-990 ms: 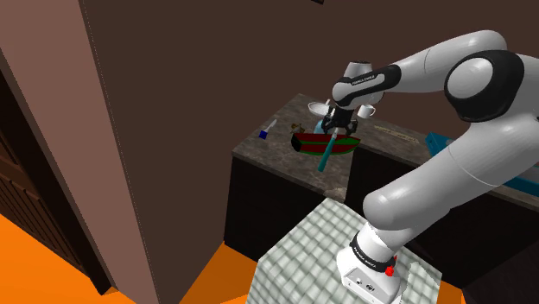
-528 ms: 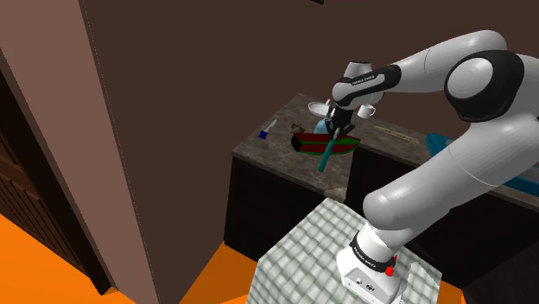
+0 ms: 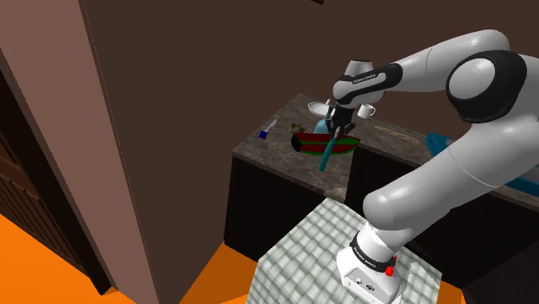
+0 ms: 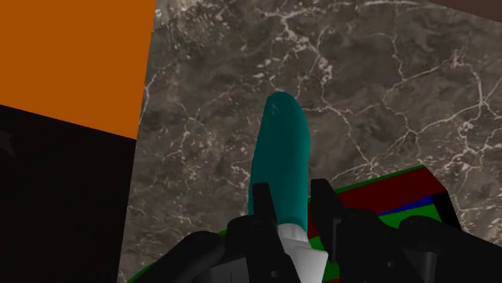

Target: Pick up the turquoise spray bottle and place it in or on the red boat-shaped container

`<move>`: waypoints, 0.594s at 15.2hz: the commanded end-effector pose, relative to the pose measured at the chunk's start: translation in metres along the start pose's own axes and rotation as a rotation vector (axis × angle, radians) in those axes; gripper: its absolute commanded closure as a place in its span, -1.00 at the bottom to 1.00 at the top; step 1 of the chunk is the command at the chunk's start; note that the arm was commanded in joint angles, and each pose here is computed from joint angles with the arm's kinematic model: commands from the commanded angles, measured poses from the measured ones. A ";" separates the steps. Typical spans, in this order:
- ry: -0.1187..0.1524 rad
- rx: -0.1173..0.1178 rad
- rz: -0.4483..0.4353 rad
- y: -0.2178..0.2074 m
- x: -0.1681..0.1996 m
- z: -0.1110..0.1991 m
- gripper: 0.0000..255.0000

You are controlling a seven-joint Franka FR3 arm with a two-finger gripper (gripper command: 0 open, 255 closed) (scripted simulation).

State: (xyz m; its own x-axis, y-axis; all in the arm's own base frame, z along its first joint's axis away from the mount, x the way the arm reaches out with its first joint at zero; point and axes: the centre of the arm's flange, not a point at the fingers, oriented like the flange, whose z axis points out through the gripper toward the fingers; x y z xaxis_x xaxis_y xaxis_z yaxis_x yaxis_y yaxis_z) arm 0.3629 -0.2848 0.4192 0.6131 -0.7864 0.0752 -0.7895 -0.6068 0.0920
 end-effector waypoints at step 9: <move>0.000 0.000 0.000 0.004 0.004 -0.051 1.00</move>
State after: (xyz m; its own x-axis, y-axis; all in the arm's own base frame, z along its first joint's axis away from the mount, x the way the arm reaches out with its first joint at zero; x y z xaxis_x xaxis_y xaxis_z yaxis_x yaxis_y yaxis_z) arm 0.3633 -0.2846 0.4656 0.6130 -0.7865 0.0755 -0.7896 -0.6067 0.0920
